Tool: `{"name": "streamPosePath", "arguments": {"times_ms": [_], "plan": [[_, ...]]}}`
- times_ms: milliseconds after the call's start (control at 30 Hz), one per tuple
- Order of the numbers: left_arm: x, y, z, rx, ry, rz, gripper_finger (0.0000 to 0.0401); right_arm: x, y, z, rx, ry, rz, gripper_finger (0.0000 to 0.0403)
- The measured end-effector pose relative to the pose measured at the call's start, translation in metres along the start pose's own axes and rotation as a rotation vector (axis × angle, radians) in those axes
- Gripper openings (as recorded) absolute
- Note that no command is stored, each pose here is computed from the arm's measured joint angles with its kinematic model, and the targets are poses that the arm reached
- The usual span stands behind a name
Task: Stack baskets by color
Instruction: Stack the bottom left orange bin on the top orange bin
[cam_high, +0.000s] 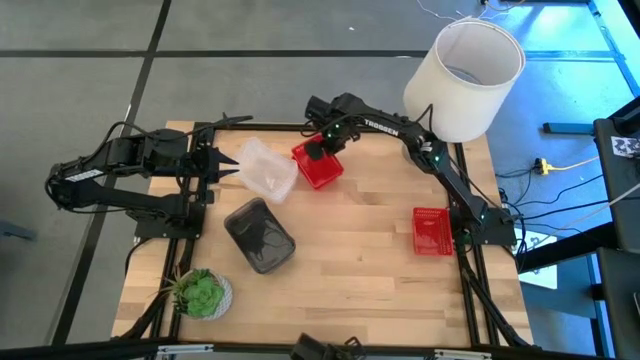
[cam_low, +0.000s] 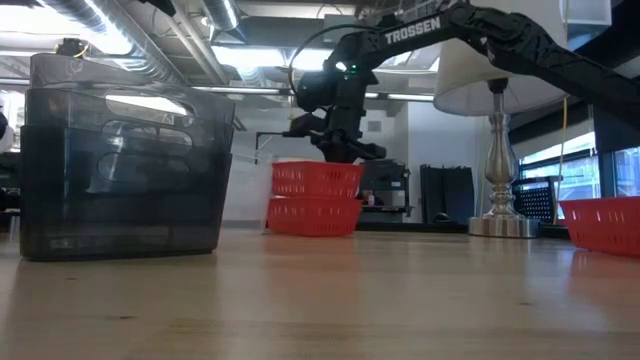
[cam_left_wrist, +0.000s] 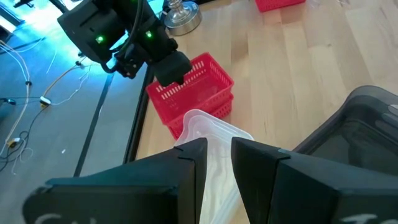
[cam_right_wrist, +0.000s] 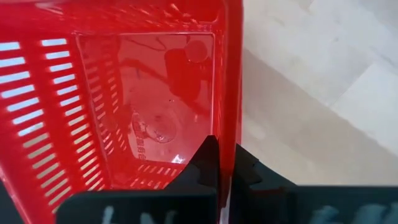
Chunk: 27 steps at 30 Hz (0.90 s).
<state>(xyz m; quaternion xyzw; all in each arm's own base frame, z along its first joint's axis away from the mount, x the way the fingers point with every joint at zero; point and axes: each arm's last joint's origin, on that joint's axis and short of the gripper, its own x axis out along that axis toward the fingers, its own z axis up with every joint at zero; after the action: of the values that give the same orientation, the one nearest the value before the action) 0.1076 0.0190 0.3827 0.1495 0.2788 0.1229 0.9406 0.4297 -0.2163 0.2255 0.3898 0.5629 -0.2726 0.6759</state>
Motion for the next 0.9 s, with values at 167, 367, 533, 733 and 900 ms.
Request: {"name": "streamPosePath", "arguments": {"times_ms": [167,367,533,733,900], "plan": [[0.0000,0.0000,0.0000,0.000,0.000,0.000,0.0066,0.0001,-0.0015,-0.0031,0.006,0.033,-0.014,0.0000],[0.0000,0.0000,0.0000,0.000,0.000,0.000,0.0066,-0.0005,-0.0047,-0.0011,0.011,0.031,-0.012,0.0000],[0.0000,0.0000,0.0000,-0.001,0.000,0.000,0.0066,-0.0005,-0.0046,-0.0010,0.012,0.034,-0.005,0.0017],[0.0000,0.0000,0.0000,-0.001,0.000,0.000,0.0066,-0.0005,-0.0032,-0.0018,0.009,0.055,0.031,0.0053],[0.0000,0.0000,0.0000,-0.020,0.000,0.000,0.0066,-0.0003,-0.0036,-0.0018,0.015,0.055,0.027,0.0065]]}}
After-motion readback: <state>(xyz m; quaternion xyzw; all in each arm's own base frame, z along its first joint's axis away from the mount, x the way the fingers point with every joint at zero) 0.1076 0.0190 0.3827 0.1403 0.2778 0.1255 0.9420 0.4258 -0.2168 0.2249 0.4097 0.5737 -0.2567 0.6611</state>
